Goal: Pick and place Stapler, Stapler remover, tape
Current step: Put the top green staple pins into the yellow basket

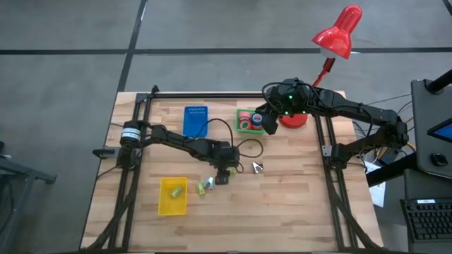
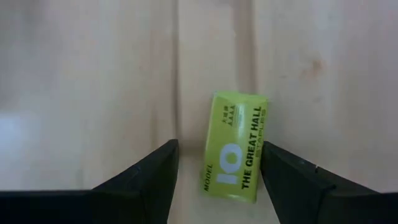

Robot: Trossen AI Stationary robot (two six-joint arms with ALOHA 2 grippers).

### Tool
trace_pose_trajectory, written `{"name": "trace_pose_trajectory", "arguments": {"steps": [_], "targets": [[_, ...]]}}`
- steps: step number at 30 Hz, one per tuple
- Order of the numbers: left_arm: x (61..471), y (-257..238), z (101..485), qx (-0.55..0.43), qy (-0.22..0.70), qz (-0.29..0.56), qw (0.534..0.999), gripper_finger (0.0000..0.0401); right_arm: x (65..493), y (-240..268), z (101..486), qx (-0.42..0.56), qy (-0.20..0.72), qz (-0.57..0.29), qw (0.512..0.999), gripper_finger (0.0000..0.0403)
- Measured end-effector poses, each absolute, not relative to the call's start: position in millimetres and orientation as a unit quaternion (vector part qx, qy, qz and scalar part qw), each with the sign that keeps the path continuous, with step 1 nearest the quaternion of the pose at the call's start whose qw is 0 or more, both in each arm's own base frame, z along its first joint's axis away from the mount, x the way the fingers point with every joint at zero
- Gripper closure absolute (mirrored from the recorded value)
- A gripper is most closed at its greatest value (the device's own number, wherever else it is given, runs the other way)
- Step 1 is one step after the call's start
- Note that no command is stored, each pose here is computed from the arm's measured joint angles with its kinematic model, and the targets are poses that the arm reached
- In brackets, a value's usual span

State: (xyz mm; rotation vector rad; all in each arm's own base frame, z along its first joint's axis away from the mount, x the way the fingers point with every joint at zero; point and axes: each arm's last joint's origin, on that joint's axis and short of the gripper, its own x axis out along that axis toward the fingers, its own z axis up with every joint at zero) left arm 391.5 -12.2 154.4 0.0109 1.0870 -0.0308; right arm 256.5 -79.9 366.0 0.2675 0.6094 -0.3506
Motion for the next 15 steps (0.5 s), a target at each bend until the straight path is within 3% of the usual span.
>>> {"name": "trace_pose_trajectory", "arguments": {"steps": [15], "targets": [[389.8,-6.2,156.0,0.005,0.521,0.018,0.853,0.0294,256.5,-79.9,363.0,0.130,0.302,-0.171,0.929,0.0360]]}}
